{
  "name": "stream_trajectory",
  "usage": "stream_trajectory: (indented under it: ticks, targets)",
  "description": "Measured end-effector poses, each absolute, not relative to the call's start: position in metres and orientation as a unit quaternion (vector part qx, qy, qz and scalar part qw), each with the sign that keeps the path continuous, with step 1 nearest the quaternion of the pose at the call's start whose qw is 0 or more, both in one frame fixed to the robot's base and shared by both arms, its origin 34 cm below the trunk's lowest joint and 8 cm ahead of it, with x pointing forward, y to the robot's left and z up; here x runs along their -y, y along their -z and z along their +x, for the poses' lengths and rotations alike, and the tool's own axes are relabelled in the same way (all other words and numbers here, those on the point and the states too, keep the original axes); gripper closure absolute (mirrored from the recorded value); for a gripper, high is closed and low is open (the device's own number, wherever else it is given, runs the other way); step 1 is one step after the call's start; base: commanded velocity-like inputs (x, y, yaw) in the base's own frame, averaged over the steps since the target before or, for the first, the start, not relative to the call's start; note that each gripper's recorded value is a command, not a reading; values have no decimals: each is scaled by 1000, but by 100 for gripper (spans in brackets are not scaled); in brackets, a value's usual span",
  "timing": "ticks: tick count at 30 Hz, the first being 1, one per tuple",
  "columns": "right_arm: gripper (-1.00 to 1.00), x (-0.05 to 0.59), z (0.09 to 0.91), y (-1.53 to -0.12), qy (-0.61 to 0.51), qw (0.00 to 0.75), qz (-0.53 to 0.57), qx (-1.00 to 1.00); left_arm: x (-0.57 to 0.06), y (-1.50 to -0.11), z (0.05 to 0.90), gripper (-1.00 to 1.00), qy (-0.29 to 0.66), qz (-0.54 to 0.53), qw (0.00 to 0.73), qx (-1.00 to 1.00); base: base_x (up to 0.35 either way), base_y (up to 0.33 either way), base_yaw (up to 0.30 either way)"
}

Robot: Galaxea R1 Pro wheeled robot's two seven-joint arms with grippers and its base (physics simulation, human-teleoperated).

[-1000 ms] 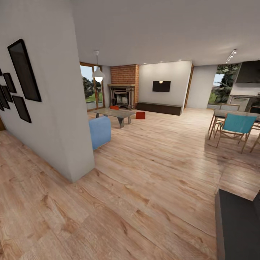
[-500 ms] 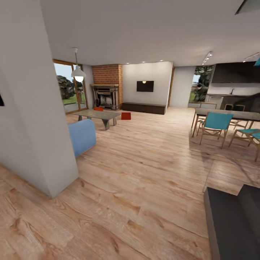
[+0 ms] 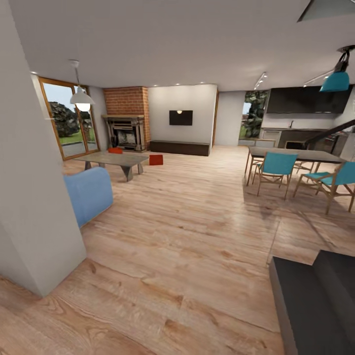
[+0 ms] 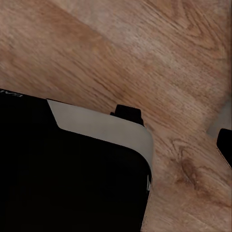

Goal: Move the two storage containers from the living room to the garage. In the garage, place one container on the floor and stack the other container on top of it (either order is fine).

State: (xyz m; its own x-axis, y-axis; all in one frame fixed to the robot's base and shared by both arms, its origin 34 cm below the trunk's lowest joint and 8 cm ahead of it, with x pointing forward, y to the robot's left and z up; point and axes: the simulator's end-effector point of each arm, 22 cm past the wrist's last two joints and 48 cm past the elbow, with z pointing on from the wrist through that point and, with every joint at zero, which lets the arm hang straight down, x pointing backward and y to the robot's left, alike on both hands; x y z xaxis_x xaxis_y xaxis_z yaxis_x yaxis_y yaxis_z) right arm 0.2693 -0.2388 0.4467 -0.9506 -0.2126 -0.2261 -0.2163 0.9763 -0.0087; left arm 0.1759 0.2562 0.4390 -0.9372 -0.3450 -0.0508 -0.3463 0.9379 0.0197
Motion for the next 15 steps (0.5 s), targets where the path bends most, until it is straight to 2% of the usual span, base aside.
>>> stream_trajectory:
  ticks: [15]
  targets:
    - [-100, 238, 269, -447, -8, 114, -118, -986, -258, -439, 176, -100, -15, -179, 24, -983, 322, 93, -1]
